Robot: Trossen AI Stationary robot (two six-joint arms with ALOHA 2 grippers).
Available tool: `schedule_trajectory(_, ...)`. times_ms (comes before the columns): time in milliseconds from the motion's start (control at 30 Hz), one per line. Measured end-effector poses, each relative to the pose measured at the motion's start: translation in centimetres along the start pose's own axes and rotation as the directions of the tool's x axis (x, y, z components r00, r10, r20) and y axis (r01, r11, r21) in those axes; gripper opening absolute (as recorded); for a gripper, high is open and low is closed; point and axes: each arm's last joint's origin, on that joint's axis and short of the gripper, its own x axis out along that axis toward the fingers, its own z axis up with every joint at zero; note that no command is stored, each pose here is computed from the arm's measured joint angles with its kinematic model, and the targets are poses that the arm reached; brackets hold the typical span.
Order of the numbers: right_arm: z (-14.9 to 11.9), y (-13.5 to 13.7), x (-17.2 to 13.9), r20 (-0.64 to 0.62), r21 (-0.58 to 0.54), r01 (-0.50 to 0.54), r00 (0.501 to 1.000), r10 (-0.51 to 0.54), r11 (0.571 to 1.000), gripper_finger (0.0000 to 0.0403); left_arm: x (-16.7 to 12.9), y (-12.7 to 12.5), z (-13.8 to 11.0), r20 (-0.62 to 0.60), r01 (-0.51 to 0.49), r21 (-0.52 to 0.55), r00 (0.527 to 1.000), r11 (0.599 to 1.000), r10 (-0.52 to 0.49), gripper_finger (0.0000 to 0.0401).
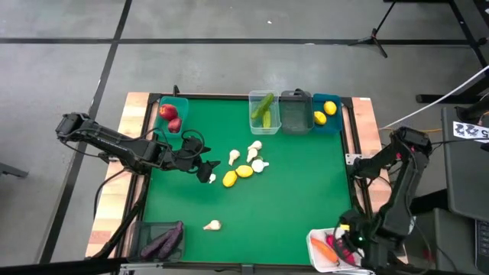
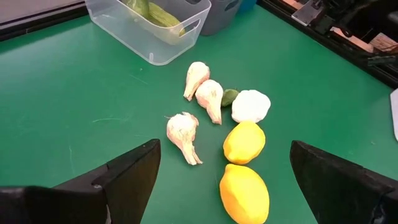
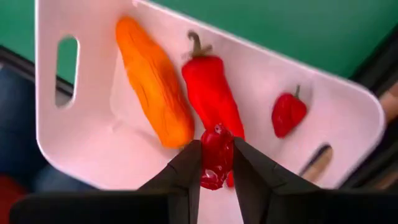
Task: Sort produce into baskets
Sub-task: Put the red chili into the white bin, then put the white garlic into the top black transparent bin
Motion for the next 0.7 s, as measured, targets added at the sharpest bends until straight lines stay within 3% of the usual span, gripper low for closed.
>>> schedule_trajectory(167,-0.1,0.1,0.6,0.008,-0.028,0.027,1.0,-0.026,0.999,0.0091,0.0,0.0,0.0,0.0,0.0,-0.02,1.0,1.0,0.0,0.0349)
schedule_trajectory(533,-0.1,0.0,0.7,0.009,-0.044,0.038,0.999,-0.038,0.998,0.0186,0.0,0.0,0.0,0.0,0.0,-0.019,1.0,1.0,0.0,0.0349)
schedule_trajectory(700,0.9,1.0,0.7,0.068,-0.01,-0.026,0.997,0.026,1.0,0.0199,0.0,0.0,0.0,0.0,0.0,-0.008,1.0,1.0,0.0,0.0349)
